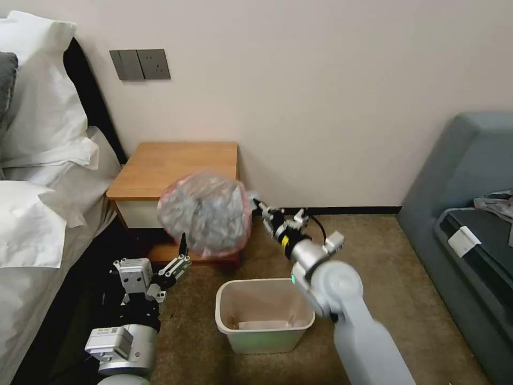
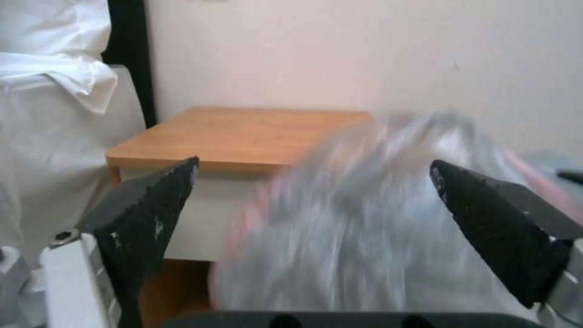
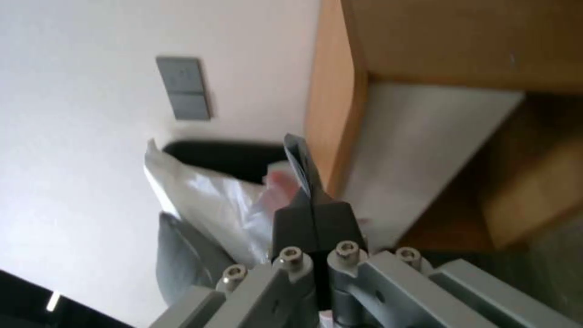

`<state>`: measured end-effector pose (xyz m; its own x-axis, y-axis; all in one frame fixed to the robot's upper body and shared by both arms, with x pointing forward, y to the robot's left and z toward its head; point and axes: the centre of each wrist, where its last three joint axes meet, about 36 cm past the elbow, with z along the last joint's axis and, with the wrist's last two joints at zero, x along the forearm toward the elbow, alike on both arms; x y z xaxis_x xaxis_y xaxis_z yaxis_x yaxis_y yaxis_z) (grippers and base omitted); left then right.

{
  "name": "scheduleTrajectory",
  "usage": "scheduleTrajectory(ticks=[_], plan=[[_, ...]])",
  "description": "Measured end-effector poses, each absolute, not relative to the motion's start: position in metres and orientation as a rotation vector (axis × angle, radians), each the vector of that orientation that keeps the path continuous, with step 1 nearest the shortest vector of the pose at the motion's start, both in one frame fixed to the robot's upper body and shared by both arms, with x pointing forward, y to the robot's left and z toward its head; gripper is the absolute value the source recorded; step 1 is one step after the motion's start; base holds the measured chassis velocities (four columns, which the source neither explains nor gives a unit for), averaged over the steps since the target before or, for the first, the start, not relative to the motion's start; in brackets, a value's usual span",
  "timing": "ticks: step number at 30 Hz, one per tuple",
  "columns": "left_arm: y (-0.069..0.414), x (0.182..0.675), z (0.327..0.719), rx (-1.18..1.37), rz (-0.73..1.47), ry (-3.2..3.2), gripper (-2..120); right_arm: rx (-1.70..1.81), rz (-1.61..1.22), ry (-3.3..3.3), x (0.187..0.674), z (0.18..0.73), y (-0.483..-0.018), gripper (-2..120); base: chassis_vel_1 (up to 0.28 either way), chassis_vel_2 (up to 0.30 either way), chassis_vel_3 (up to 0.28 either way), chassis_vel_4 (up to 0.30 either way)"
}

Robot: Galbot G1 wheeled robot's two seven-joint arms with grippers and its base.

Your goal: Pick up the garbage bag from the table and place it over the trash can.

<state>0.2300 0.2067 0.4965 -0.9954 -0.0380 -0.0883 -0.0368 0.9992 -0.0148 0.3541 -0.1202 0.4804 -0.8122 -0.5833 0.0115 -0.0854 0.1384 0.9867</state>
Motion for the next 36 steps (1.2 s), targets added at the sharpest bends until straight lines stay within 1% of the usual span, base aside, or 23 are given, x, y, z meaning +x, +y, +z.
scheduleTrajectory(ticks=[2, 8, 15, 19, 25, 36], plan=[[0.206, 0.230, 0.497, -0.050, -0.021, 3.050, 100, 0.633, -1.698, -2.021, 0.334, 0.488, -0.115, 0, 0.000, 0.000, 0.000, 0.000], [0.207, 0.230, 0.496, -0.048, -0.022, 3.042, 100, 0.585, -1.623, -2.052, 0.308, 0.497, -0.114, 0, 0.000, 0.000, 0.000, 0.000], [0.208, 0.230, 0.496, -0.051, -0.034, 3.033, 100, 0.492, -1.465, -2.137, 0.272, 0.497, -0.133, 0, 0.000, 0.000, 0.000, 0.000], [0.207, 0.230, 0.494, -0.050, -0.038, 3.032, 100, 0.453, -1.433, -2.166, 0.267, 0.496, -0.137, 0, 0.000, 0.000, 0.000, 0.000], [0.207, 0.232, 0.489, -0.048, -0.040, 3.036, 100, 0.319, -1.341, -2.205, 0.248, 0.492, -0.155, 0, 0.000, 0.000, 0.000, 0.000], [0.208, 0.237, 0.477, -0.044, -0.053, 3.050, 100, 0.197, -1.309, -2.180, 0.245, 0.486, -0.154, 0, 0.000, 0.000, 0.000, 0.000]])
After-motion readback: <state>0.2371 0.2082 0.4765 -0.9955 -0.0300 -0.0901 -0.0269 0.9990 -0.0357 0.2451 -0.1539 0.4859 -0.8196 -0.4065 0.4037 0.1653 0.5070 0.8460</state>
